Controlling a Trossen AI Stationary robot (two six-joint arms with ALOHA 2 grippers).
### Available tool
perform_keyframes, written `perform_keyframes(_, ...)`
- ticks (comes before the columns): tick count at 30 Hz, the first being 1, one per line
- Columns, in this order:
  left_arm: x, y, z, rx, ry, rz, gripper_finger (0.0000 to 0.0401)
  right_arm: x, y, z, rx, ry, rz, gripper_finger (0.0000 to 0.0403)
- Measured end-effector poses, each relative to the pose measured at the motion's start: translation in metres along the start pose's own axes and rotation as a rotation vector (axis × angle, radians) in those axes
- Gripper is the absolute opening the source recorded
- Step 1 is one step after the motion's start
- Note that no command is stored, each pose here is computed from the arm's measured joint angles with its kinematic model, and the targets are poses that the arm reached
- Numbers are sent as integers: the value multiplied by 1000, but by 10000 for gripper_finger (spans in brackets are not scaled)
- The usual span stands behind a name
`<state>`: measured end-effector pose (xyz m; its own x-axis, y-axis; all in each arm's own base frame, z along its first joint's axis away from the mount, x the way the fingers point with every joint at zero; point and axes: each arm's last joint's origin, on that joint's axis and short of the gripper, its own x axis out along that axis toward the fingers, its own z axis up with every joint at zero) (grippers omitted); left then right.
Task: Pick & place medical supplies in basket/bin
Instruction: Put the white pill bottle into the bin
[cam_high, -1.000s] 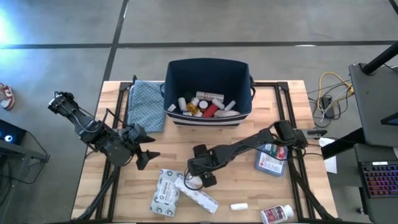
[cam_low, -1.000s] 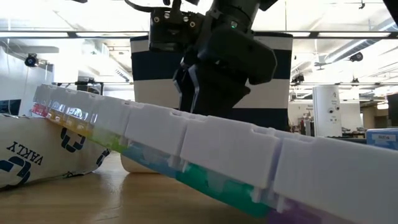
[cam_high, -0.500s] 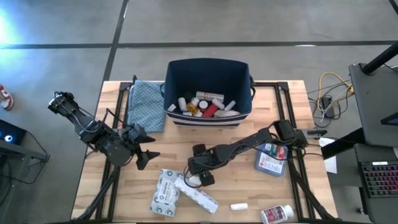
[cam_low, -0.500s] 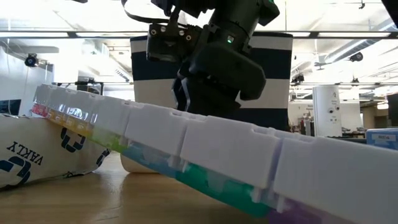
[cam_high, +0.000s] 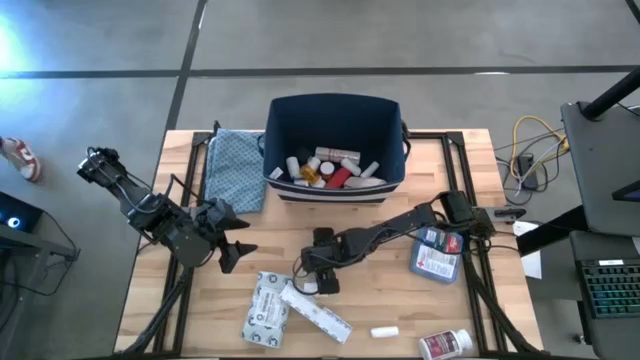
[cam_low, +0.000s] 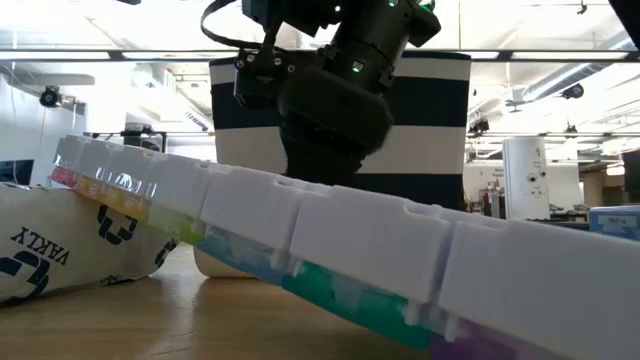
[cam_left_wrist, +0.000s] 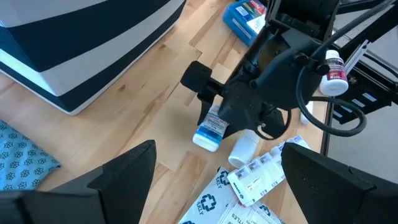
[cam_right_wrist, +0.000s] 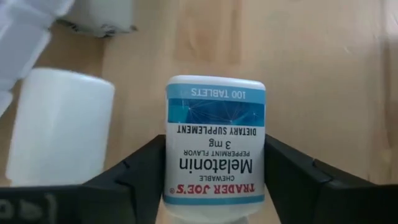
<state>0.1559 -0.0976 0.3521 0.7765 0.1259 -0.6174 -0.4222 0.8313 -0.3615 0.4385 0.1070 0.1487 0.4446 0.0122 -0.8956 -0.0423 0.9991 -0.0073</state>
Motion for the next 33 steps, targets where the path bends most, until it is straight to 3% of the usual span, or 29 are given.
perform_keyframes(5, 0, 0, 0, -7, 0, 0, 324, -25, -2, 22, 106, -68, 0, 200)
perform_keyframes(9, 0, 0, 0, -8, 0, -1, 324, -90, -3, 60, 109, -275, -24, 200)
perform_keyframes(11, 0, 0, 0, -7, 0, 0, 324, -132, -6, 76, 85, -399, -110, 204)
perform_keyframes(14, 0, 0, 0, -8, 0, -1, 324, -196, -17, 90, 49, -571, -327, 208)
perform_keyframes(16, 0, 0, 0, -8, -1, -1, 324, -230, -34, 95, 71, -638, -470, 210)
perform_keyframes(18, 0, 0, 0, -8, -4, 1, 324, -249, -62, 94, 142, -642, -539, 210)
perform_keyframes(20, 0, 0, 0, -9, -10, 3, 324, -253, -100, 88, 275, -593, -567, 211)
perform_keyframes(24, 0, 0, 1, -10, -24, 10, 324, -241, -182, 58, 521, -334, -586, 218)
perform_keyframes(26, 0, 0, 1, -14, -23, 10, 324, -236, -210, 42, 631, -236, -574, 232)
perform_keyframes(29, 0, 0, 1, -41, -23, 9, 324, -231, -227, 33, 669, -181, -512, 263)
perform_keyframes(33, 2, 1, -1, -58, -20, 15, 324, -230, -220, 40, 549, -208, -508, 301)
